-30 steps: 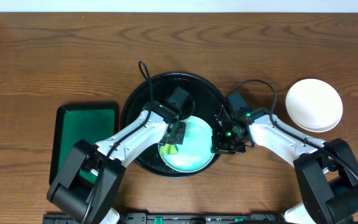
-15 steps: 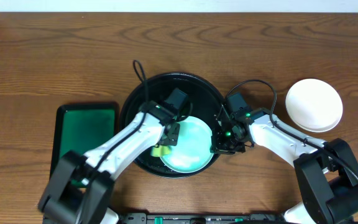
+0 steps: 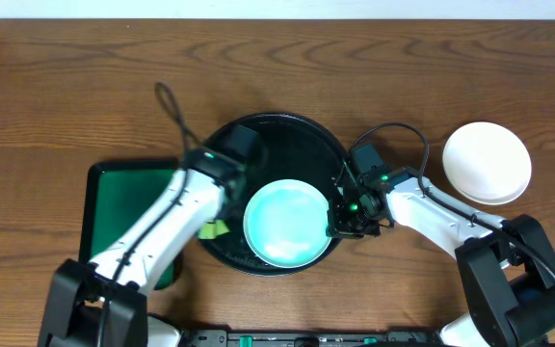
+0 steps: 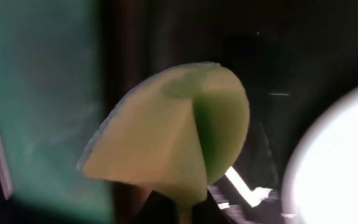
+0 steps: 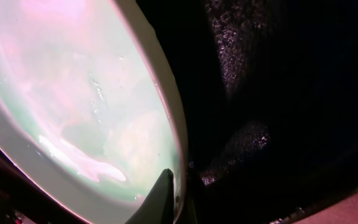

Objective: Clean dirty plates on tray and stack at the side
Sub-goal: 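Withdraw the sponge with the left gripper to the green tray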

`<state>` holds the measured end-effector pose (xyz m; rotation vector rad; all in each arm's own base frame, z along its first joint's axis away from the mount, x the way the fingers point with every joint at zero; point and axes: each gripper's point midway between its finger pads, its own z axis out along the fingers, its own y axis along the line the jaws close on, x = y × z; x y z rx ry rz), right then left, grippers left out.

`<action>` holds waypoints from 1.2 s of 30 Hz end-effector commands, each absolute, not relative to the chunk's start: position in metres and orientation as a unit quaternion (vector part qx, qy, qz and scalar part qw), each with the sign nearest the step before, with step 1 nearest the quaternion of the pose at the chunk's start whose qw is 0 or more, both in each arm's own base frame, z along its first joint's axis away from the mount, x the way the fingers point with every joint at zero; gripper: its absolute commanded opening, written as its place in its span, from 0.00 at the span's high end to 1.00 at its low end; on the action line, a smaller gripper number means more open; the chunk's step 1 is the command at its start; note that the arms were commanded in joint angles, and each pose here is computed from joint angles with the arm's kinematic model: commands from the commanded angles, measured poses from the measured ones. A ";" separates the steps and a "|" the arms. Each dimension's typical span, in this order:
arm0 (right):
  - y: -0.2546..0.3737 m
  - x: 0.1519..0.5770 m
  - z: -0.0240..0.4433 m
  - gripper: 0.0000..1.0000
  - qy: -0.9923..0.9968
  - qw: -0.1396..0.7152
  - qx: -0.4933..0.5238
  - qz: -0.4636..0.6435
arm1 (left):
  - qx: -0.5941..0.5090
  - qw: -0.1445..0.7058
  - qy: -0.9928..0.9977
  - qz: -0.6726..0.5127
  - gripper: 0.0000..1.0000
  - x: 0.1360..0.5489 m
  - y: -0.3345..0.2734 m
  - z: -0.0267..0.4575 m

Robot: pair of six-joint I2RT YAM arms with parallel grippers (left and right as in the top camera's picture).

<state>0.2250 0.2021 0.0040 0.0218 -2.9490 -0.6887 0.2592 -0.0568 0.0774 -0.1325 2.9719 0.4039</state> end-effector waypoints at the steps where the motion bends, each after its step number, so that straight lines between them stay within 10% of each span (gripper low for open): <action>1: 0.197 0.228 -0.002 0.95 -0.977 0.050 0.019 -0.208 | -0.137 0.087 0.974 0.159 0.93 0.272 -0.016 0.098; 16: 0.203 0.275 0.016 0.98 -0.980 -0.033 0.028 -0.192 | -0.358 0.038 0.929 0.090 0.93 0.254 0.075 0.100; 36: 0.216 0.323 0.102 0.99 -0.960 -0.217 0.176 0.020 | -0.387 0.032 0.917 0.090 0.93 0.247 0.090 0.100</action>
